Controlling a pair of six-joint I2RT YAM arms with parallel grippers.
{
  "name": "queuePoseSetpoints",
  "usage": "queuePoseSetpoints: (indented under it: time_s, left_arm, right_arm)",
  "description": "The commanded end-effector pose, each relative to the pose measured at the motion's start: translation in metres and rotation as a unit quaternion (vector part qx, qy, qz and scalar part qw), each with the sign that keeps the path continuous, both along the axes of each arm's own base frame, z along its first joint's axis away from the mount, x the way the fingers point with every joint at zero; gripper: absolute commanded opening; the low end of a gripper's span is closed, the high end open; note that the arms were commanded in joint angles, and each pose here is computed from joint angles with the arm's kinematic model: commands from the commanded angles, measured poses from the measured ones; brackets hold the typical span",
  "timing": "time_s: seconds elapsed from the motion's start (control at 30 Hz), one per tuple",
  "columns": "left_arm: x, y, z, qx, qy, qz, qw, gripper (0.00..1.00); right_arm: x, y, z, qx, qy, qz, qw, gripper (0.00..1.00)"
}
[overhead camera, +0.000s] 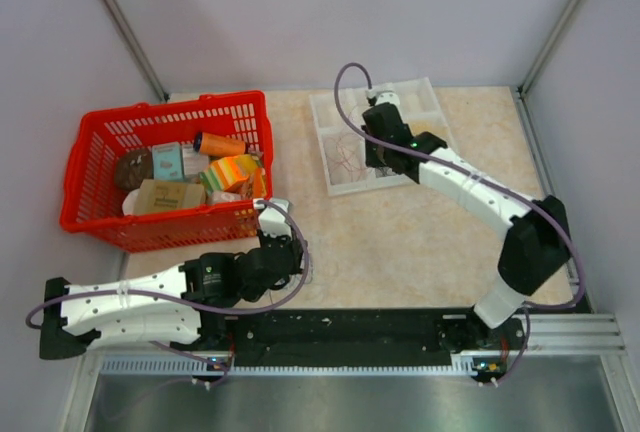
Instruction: Untangle the cables
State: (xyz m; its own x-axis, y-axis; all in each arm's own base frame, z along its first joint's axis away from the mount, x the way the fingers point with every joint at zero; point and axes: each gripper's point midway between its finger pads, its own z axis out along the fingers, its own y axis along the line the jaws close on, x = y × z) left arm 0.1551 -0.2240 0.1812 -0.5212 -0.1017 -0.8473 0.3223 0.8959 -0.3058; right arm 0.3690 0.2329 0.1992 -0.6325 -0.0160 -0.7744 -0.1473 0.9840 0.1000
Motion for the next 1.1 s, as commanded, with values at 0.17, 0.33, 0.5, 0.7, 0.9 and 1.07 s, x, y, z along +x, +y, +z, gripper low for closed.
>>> queuePoseSetpoints:
  time_s: [0.17, 0.33, 0.5, 0.7, 0.9, 1.07]
  left_arm:
    - [0.009, 0.0, 0.019, -0.001, -0.026, 0.014, 1.0, 0.0]
    - [0.009, 0.003, 0.02, -0.004, -0.027, 0.02, 0.999, 0.0]
    - [0.01, 0.005, 0.022, -0.001, -0.031, 0.022, 0.999, 0.0]
    - [0.008, 0.004, 0.023, -0.003, -0.021, 0.019, 1.0, 0.0]
    - [0.007, 0.004, 0.02, -0.006, -0.021, 0.018, 1.0, 0.0]
    - [0.003, 0.004, 0.02, -0.022, -0.013, 0.013, 1.0, 0.0]
  right_arm:
    - [0.069, 0.036, -0.036, -0.102, -0.045, 0.057, 0.992, 0.0]
    - [0.082, 0.053, -0.067, -0.142, -0.035, 0.082, 0.986, 0.0]
    - [0.105, 0.071, -0.084, -0.15, -0.038, 0.089, 0.984, 0.0]
    - [0.104, 0.059, -0.062, -0.183, 0.005, 0.057, 0.981, 0.61]
    - [0.065, 0.069, -0.011, -0.088, 0.008, 0.113, 0.99, 0.71]
    - [0.044, 0.097, -0.029, -0.048, 0.002, 0.289, 0.956, 0.63]
